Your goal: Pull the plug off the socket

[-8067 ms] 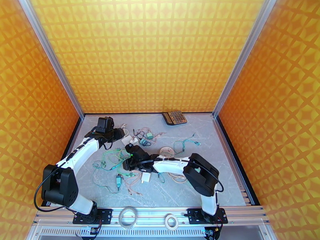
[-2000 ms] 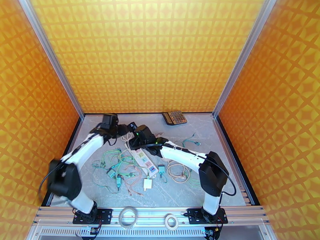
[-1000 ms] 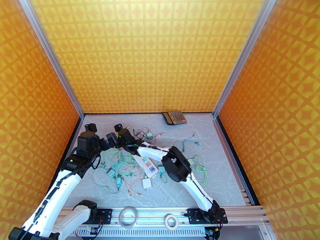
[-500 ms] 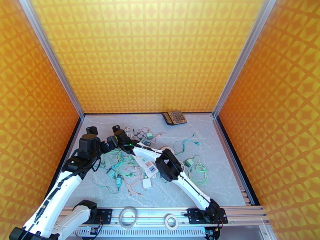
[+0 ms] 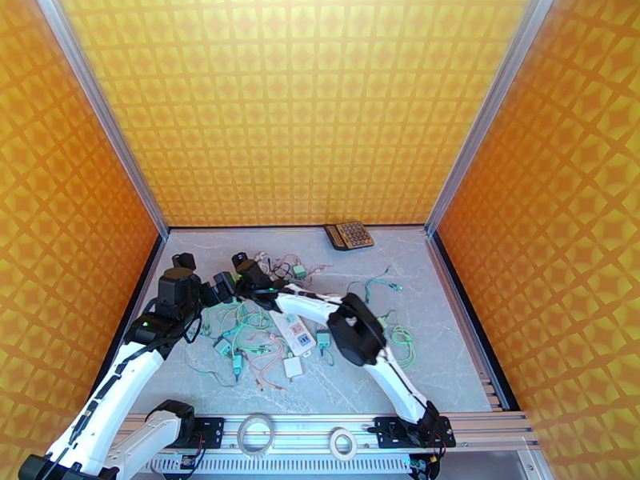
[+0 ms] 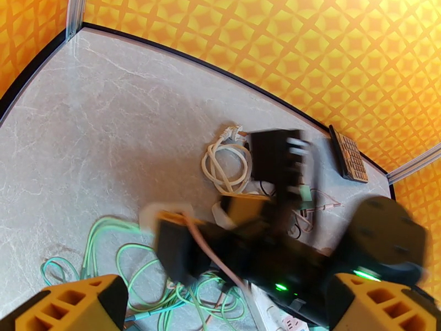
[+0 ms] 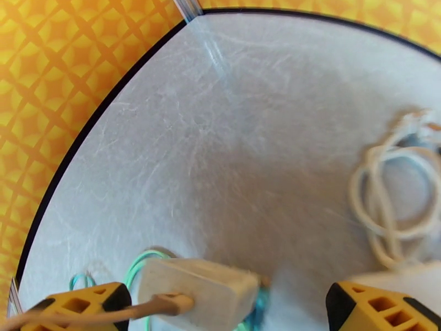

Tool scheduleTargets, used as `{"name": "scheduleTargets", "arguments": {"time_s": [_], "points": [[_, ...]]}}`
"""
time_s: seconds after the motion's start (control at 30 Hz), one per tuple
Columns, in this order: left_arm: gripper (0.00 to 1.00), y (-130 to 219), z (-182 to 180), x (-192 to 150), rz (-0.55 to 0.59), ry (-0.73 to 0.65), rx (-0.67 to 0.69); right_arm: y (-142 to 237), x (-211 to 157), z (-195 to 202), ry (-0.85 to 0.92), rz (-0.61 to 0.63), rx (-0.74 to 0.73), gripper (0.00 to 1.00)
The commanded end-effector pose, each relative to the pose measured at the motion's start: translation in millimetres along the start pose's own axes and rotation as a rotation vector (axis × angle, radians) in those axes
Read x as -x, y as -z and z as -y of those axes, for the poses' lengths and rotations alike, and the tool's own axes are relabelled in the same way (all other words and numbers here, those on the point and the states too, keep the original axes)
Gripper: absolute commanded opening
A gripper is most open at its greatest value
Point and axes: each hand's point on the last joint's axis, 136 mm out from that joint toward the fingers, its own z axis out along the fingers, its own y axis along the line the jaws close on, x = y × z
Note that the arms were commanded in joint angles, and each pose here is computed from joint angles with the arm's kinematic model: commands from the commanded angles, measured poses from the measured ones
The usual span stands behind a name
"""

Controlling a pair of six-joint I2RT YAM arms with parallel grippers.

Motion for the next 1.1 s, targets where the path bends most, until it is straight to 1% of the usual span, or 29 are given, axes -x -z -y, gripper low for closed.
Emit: {"name": "scheduleTargets", "arguments": {"time_s": [0.0, 0.2, 0.33, 0.43, 0.53, 0.6, 0.73, 0.83, 0.9, 0.97, 1.07], "points": [[0.99, 1.5, -10.0, -2.3, 0.006, 0.000, 0.035, 30.1, 29.5, -3.9, 0.083, 0.075, -0.022, 0.98], [0.99, 1.9, -12.2, -5.6, -0.003, 0.008, 0.040, 31.8, 11.3, 22.2, 0.226, -0.024, -0.159, 0.99], [0.99, 0.3, -12.7, -6.3, -0.004, 0.008, 0.041, 31.0, 3.1, 32.4, 0.306, -0.061, -0.204, 0.98], [0.99, -0.3, -12.0, -5.5, -0.007, 0.006, 0.043, 31.0, 1.9, 48.6, 0.338, -0.095, -0.302, 0.98], [0.99, -0.1, -11.4, -3.6, -0.001, 0.003, 0.042, 37.1, 9.3, 68.4, 0.339, -0.084, -0.432, 0.98], [0.99, 0.2, -11.2, -4.0, -0.002, 0.002, 0.041, 42.3, 15.1, 77.0, 0.320, -0.059, -0.498, 0.99], [0.99, 0.0, -12.4, -3.9, 0.000, 0.000, 0.046, 52.6, 26.3, 85.4, 0.275, -0.005, -0.567, 0.98], [0.99, -0.2, -13.1, -4.9, -0.003, -0.002, 0.048, 62.6, 36.0, 80.5, 0.232, 0.084, -0.537, 0.98], [0.99, 0.1, -13.0, -5.0, -0.004, -0.007, 0.048, 77.7, 46.4, 80.5, 0.185, 0.187, -0.525, 0.99], [0.99, 0.5, -13.0, -4.6, -0.002, -0.012, 0.048, 93.6, 55.9, 77.7, 0.152, 0.260, -0.501, 0.99], [0.99, -0.5, -14.4, -5.1, -0.003, -0.016, 0.053, 121.5, 65.6, 79.3, 0.125, 0.316, -0.510, 0.98]]}}
